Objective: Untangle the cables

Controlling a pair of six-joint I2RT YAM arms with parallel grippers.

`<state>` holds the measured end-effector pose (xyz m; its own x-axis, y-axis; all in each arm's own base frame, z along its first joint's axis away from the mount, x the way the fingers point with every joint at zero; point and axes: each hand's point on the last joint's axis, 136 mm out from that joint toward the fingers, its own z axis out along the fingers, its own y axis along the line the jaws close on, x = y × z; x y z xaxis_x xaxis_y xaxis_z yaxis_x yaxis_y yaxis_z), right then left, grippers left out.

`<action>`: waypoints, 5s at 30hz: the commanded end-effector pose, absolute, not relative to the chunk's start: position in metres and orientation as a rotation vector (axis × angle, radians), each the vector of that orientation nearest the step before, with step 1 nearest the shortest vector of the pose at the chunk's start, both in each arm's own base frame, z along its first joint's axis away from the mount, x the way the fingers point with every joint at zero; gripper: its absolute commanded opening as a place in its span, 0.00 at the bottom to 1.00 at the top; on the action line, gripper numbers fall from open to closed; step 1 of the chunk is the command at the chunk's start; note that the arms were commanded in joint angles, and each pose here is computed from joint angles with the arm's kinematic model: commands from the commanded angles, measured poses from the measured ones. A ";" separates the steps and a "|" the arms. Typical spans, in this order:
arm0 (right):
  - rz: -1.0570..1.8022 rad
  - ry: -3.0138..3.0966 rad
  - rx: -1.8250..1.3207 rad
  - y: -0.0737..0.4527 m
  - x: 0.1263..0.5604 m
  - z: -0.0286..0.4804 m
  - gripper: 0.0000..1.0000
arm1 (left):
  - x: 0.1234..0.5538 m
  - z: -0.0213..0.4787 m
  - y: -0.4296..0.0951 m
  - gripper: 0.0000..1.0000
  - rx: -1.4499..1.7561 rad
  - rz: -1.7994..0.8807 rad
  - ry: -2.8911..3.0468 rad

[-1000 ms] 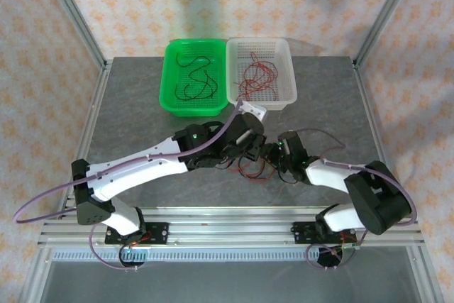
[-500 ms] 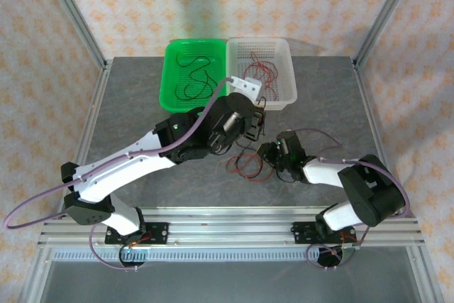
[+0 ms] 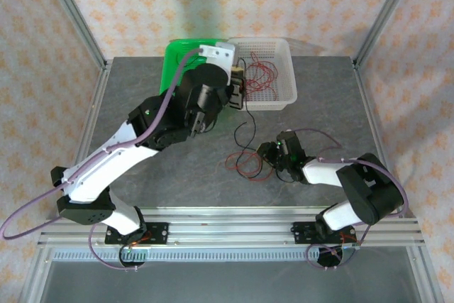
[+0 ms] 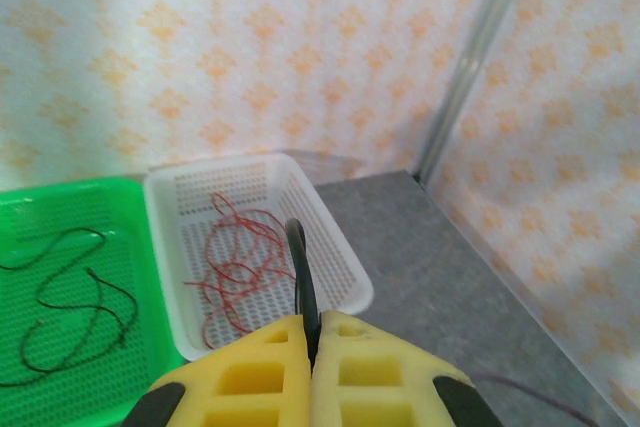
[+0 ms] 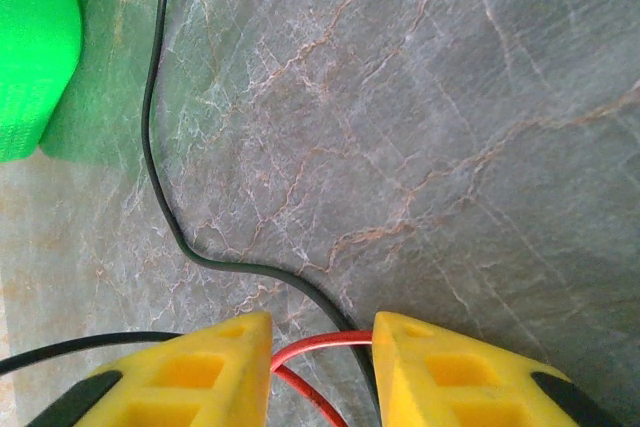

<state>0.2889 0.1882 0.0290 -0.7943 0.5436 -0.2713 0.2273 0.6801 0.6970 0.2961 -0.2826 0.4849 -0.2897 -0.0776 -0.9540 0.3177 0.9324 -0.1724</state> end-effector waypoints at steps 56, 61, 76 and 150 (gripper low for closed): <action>0.802 2.521 0.640 0.168 0.261 -0.004 0.33 | 0.547 0.314 -0.115 0.00 -0.218 -0.235 1.823; 0.800 2.519 0.622 0.168 0.262 0.002 0.33 | 0.549 0.255 -0.117 0.00 -0.230 -0.219 1.936; 0.734 2.494 0.572 0.160 0.265 0.027 0.34 | 0.546 0.117 -0.093 0.00 -0.402 0.009 2.267; -0.043 2.701 0.395 0.139 0.238 0.022 0.00 | 0.370 0.293 -0.133 0.97 -0.242 -0.353 2.014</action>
